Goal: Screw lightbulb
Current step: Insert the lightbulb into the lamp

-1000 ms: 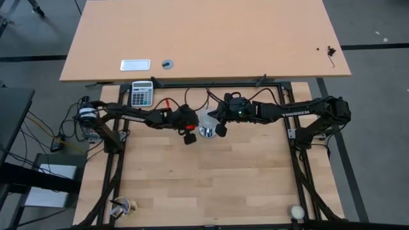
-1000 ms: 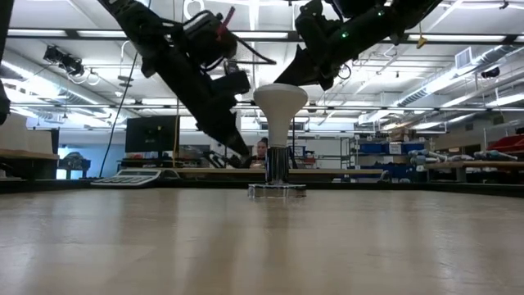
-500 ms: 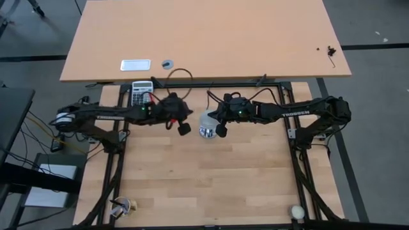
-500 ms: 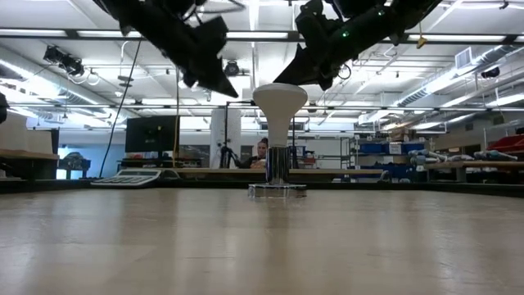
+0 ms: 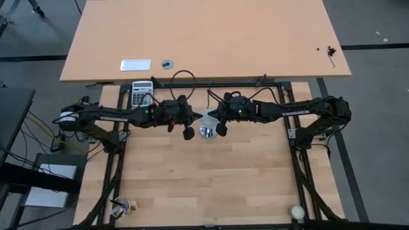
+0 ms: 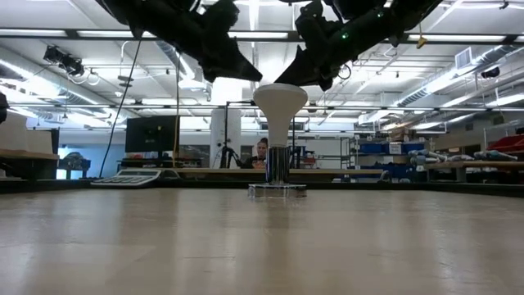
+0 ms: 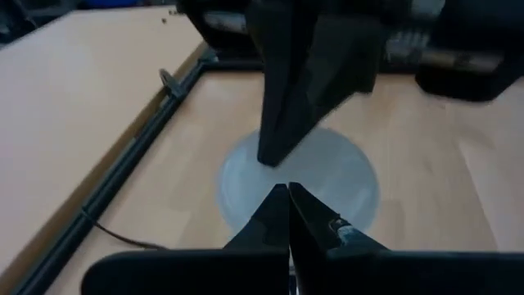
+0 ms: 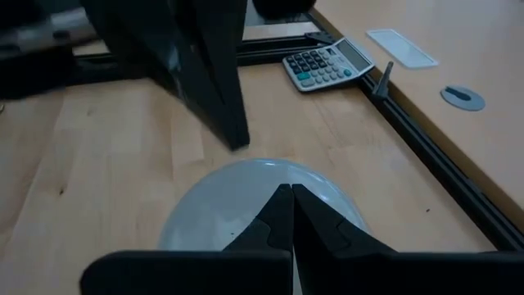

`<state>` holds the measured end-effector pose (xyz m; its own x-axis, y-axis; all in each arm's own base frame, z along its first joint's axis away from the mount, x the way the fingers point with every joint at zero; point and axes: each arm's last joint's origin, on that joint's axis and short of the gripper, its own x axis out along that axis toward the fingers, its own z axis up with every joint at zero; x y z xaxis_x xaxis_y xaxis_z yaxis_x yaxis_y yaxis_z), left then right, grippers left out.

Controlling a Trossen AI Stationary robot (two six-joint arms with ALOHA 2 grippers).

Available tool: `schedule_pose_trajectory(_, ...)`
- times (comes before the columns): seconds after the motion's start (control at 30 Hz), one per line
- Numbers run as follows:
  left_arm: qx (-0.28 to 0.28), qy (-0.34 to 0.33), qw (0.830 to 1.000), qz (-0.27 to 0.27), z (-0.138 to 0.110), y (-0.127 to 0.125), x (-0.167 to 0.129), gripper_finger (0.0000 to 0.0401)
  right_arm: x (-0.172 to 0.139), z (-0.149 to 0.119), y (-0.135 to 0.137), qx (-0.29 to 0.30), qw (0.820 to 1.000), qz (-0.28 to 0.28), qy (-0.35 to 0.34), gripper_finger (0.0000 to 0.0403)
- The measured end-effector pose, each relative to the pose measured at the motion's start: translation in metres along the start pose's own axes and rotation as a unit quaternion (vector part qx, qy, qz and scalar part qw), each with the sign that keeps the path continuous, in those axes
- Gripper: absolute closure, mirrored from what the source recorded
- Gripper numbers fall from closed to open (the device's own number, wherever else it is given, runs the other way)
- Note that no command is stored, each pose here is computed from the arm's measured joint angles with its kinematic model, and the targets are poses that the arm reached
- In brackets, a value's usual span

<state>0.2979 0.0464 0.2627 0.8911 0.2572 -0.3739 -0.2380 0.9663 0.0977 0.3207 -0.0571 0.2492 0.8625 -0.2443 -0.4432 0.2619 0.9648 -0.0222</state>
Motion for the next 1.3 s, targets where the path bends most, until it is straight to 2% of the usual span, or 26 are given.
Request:
schedule_pose_trajectory(0.43,0.026,0.023,0.999,-0.003,0.007,-0.004,0.028,0.0401,0.0,0.0,0.0,0.0,1.0,-0.001,-0.002,0.0394)
schedule_pose_trajectory(0.9,0.03,0.046,0.998,0.015,0.004,-0.002,0.027,0.0401,-0.001,0.002,-0.004,0.0,1.0,-0.006,-0.008,0.0394)
schedule_pose_trajectory(1.07,0.032,0.055,0.998,0.017,0.002,-0.002,0.027,0.0401,-0.007,0.016,-0.005,-0.007,0.999,-0.007,-0.03,0.0391)
schedule_pose_trajectory(1.3,0.033,0.057,0.998,0.016,0.001,-0.002,0.027,0.0401,-0.026,0.019,-0.014,-0.016,0.997,-0.07,0.025,0.0383)
